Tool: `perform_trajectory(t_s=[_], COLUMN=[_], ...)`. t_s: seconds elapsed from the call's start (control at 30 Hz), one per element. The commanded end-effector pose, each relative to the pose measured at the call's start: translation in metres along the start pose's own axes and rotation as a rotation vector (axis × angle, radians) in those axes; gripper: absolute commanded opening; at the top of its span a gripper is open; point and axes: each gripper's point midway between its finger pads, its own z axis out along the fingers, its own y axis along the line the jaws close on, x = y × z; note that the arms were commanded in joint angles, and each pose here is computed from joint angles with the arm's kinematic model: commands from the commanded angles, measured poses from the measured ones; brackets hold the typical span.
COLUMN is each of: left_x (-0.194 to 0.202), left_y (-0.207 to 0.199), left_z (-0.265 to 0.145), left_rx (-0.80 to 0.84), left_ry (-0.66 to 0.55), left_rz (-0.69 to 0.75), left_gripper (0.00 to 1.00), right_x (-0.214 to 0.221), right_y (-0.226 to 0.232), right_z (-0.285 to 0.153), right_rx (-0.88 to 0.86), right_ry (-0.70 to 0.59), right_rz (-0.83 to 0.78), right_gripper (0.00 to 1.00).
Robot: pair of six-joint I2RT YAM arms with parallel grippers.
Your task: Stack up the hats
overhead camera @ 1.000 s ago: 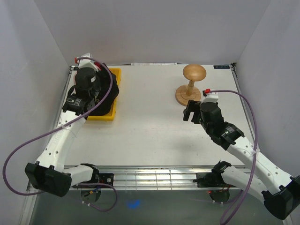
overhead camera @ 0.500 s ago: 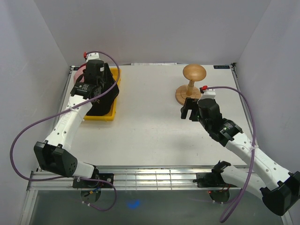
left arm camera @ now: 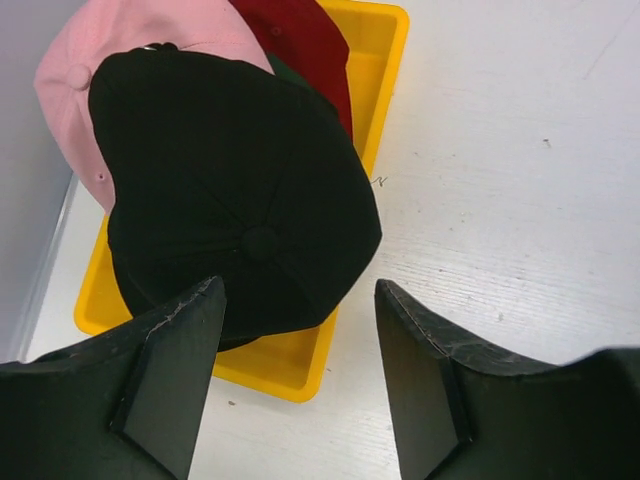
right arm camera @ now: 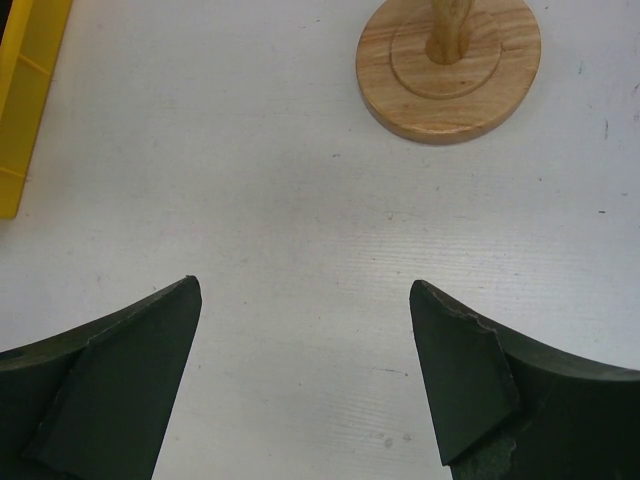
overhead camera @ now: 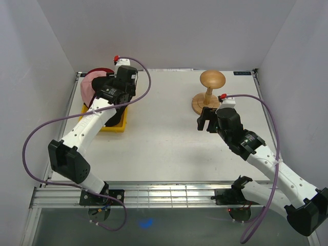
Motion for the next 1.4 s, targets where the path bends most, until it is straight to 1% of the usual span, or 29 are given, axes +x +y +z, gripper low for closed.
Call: perform_trajectory(t_s=[0.0, 0.17, 0.4, 0.53, 0.73, 0.8, 0.93, 1.37], left_x=[-0.017, -0.018, -0.014, -0.015, -0.015, -0.014, -0.011, -0.01], left_y=[0.014, 0.017, 0.02, 0.016, 0.01, 0.009, 0.01, 0.016], left_z=[-0.008, -0.01, -0.008, -0.005, 0.004, 0.005, 0.01, 0.018], left_rx=[-0.128, -0.206, -0.248, -0.239, -0.239, -0.242, -0.262, -0.282], left_ry=[-0.051, -0.063, -0.059, -0.066, -0.068, -0.068, -0.059, -0.051], left_rz=[0.07, 0.12, 0.163, 0.153, 0.175, 0.181, 0.195, 0.194], left_gripper=[0.72, 0.72, 0.7, 0.67, 0.66, 0.65, 0.62, 0.59], right_x=[-0.011, -0.01, -0.005, -0.003, -0.002, -0.002, 0.0, 0.003], right_y=[0.004, 0.005, 0.003, 0.003, 0.002, 0.002, 0.0, -0.004], right_z=[-0.005, -0.004, -0.003, -0.002, -0.003, -0.004, -0.004, -0.005], right_rx=[-0.017, -0.019, -0.015, -0.016, -0.014, -0.015, -0.011, -0.001], right_ry=[-0.034, -0.032, -0.021, -0.017, -0.018, -0.019, -0.021, -0.021], right_rz=[0.014, 0.015, 0.017, 0.023, 0.028, 0.029, 0.027, 0.029], right_gripper=[0.9, 0.9, 0.9, 0.9, 0.9, 0.9, 0.9, 0.9])
